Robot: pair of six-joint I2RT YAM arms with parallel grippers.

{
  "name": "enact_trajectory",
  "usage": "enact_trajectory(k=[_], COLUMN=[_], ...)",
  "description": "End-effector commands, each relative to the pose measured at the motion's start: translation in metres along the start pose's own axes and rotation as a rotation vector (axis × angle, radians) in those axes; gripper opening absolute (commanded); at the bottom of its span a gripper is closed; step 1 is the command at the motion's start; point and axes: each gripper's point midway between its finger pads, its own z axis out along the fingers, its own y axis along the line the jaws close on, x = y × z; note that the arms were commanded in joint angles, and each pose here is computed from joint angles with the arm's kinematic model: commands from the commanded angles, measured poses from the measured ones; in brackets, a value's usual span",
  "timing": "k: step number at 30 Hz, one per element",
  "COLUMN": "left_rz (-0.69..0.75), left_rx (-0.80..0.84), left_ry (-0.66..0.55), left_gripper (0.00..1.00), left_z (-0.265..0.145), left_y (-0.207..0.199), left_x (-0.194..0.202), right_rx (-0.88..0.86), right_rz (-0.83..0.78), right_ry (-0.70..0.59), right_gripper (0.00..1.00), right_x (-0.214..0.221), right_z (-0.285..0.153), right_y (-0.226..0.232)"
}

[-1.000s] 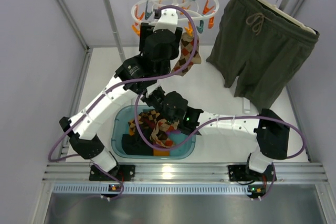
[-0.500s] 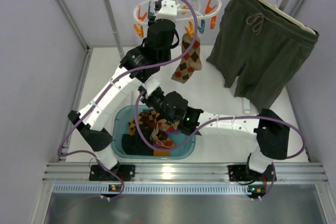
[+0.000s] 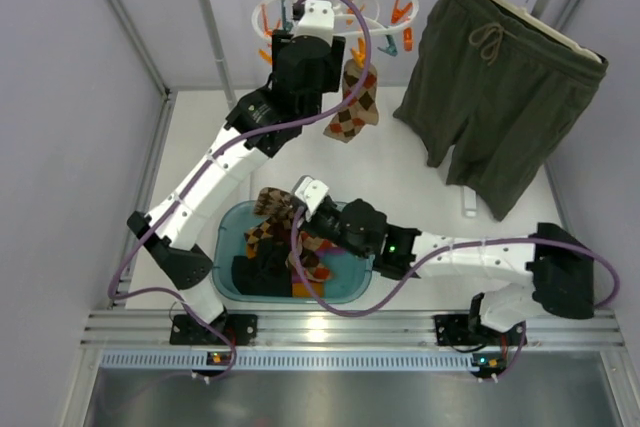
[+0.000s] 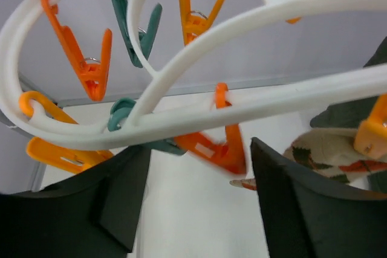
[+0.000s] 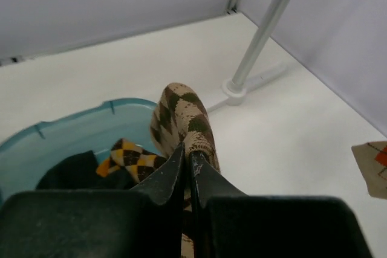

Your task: Remove the socks clipped to the hanger

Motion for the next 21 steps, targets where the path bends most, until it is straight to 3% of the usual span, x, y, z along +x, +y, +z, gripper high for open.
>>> enact_trajectory(k=[1,4,5,8,12,18,21], left_rz=[-0.11,-0.143,-0.155,-0.201,-0.248,-0.317,-0.331], left_rx=[0.07,0.129,0.147,0.218,0.293,0.373,0.403], left_ry=[-0.054,-0.055,-0.057,-0.058,-0.06,-0.074,-0.072], left_gripper=[0.77,0.93,0.96,0.98,0.98,0.98,0.98], left_z=[-0.024,-0.038,-0.042,-0.06,-0.082,-0.121,-0.136], left_y=[0.01,0.01,0.01,0.012,0.014,0.032,0.039], left_x=[-0.025,-0.025,-0.026,-0.027,-0.027,-0.023,-0.016], right_rx=[-0.163,-0.292,-0.34,-0.508,-0.423,-0.318,-0.284], right_rz=[0.112,0.125,0.115,0.135,0.214,0.319,0.37], right_ry=[-0.164,-0.101,-0.026,0.027,0.133,0.365,0.382], right_gripper=[0.0,0.0,0.0,0.0,0.0,0.0,0.0], right_x=[-0.075,-0.068,-0.052,-0.039,0.007,0.11,0.12], right_z=[-0.039,-0.055,-0.061,-0.077,-0.07,-0.033,-0.024], right_y=[0.02,0.039,0.047,0.075,0.075,0.096,0.098])
